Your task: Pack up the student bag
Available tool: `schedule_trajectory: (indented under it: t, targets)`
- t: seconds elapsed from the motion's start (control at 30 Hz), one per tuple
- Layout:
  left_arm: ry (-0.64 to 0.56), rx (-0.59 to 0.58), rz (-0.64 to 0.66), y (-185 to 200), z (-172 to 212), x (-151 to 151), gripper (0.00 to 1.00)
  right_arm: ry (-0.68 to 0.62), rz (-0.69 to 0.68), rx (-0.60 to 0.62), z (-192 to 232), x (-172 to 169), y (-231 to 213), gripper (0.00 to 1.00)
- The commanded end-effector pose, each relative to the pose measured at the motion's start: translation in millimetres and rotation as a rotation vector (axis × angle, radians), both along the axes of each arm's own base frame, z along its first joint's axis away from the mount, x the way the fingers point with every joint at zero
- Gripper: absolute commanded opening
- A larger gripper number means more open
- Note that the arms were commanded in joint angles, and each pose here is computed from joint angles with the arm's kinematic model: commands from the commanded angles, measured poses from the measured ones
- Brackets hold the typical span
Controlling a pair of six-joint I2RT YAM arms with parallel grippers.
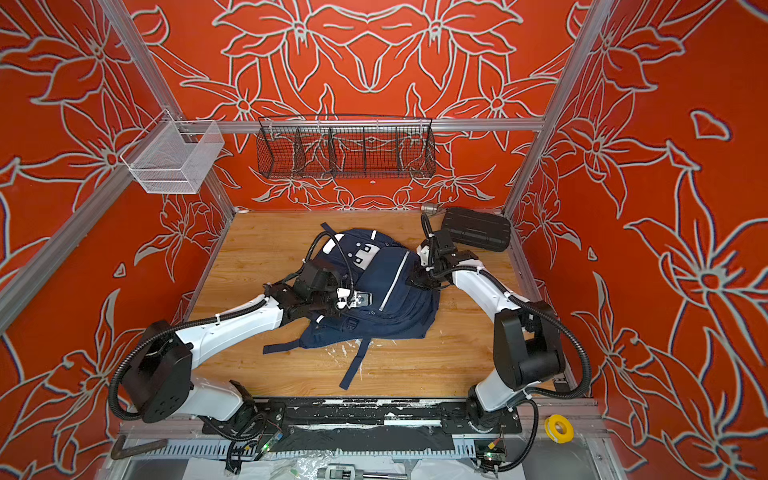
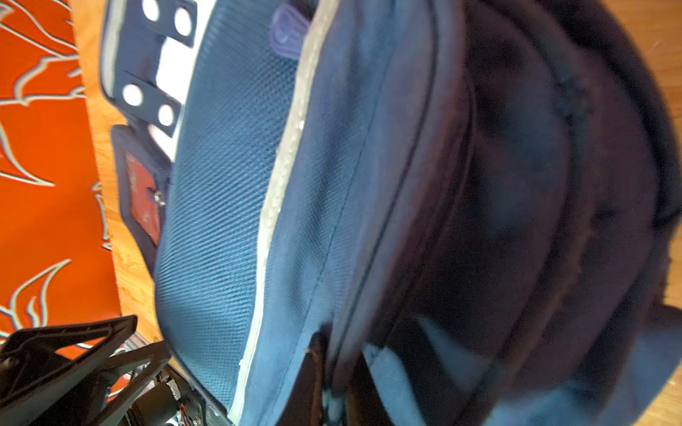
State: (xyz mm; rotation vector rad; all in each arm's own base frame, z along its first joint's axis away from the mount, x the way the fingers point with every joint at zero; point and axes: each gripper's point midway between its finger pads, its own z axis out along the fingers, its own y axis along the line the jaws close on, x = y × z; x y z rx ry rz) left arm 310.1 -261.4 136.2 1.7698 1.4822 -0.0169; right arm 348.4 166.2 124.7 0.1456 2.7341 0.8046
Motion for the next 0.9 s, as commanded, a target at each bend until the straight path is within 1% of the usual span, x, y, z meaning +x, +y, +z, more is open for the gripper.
schedule_trajectory:
  t: [0.0, 0.1, 0.33, 0.4, 0.47, 0.63, 0.7, 0.77, 0.87]
  targets:
    - [-0.058, -0.01, -0.07, -8, 2, 3, 0.38, -0.031, 0.042, -0.025, 6, 10, -3, 0.11]
    - [-0.083, 0.019, -0.091, -11, -5, 10, 0.4, -0.032, 0.057, -0.012, 7, 16, 1, 0.11]
    - [-0.084, 0.069, -0.16, -19, -14, 8, 0.42, -0.022, 0.082, 0.012, 5, 28, 9, 0.11]
    - [-0.091, 0.057, -0.157, -19, -10, 8, 0.43, -0.014, 0.091, 0.01, 3, 31, 10, 0.11]
    - [-0.088, 0.047, -0.147, -21, -9, 10, 0.47, -0.007, 0.104, 0.022, 4, 34, 14, 0.11]
    - [-0.078, 0.092, -0.12, -35, -28, 24, 0.47, -0.023, 0.108, 0.037, 10, 40, 17, 0.11]
    - [-0.076, 0.091, -0.088, -41, -29, 31, 0.43, -0.031, 0.108, 0.038, 13, 41, 17, 0.11]
    - [-0.064, 0.073, -0.061, -44, -24, 36, 0.33, -0.037, 0.109, 0.042, 15, 41, 18, 0.11]
    - [-0.045, 0.05, -0.03, -44, -17, 37, 0.05, -0.047, 0.116, 0.043, 17, 45, 19, 0.12]
